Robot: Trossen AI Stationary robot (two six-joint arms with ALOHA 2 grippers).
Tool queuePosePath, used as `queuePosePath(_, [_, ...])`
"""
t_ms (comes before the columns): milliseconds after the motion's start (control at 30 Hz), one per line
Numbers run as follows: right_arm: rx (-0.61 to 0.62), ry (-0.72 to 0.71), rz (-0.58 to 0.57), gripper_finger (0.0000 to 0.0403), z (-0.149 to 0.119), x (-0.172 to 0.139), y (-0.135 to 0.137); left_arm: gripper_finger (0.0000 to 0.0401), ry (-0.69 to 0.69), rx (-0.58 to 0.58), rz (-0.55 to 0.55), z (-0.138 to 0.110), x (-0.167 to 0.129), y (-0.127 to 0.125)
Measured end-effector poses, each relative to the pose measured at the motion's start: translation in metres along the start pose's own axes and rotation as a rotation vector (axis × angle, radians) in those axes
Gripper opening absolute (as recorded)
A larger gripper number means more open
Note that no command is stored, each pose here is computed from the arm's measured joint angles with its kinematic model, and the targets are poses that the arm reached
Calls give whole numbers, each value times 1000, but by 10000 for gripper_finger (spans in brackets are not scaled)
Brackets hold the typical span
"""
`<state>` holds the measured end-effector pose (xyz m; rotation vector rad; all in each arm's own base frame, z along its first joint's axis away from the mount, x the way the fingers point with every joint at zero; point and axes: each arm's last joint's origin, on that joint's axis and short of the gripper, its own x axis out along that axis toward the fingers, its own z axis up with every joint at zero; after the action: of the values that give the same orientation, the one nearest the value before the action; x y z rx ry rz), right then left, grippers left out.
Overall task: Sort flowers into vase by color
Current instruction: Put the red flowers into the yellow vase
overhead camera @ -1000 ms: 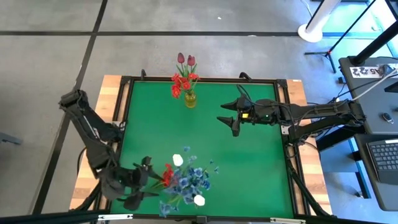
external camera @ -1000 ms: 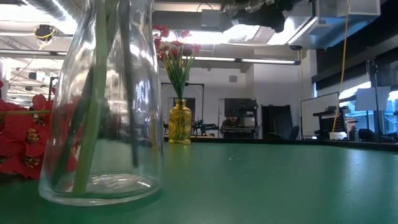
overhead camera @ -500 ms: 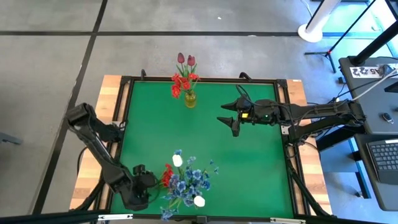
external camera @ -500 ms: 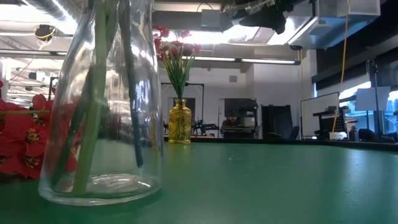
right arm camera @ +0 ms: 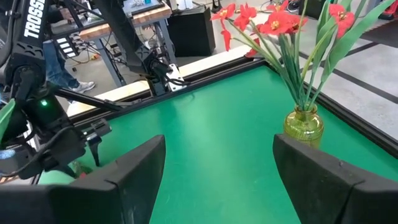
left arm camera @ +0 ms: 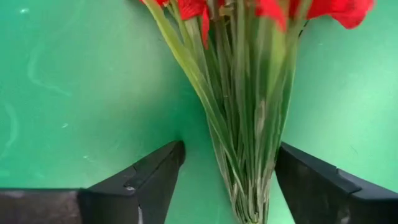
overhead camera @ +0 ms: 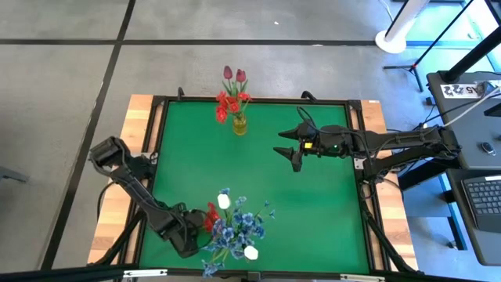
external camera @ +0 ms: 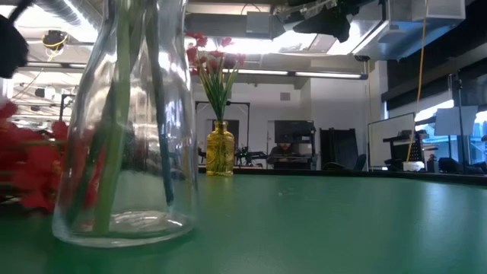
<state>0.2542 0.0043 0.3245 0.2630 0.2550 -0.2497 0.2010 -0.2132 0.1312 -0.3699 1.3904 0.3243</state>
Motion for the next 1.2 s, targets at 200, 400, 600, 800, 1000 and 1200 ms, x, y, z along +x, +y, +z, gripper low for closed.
queuePosePath(200, [-1, 2, -1, 296, 0, 0, 0, 162, -5, -33, 51, 10, -5, 11])
queuePosePath(400, [-1, 3, -1, 296, 0, 0, 0, 22, -134, -9, 108, 29, -25, 21])
queuePosePath(600, [-4, 11, -4, 296, -1, 0, 0, 15, -369, -5, 157, 41, -82, 41])
queuePosePath(800, [-7, 23, -8, 296, -2, 0, -1, 7, -781, -74, 170, 39, -149, 83])
queuePosePath(1000, [-7, 6, -15, 296, -2, 4, 0, 7, -1180, -100, 177, 39, -205, 108])
queuePosePath(1200, [-77, -118, 52, 296, 2, 26, 8, 7, -1266, 84, 9, 61, -245, 110])
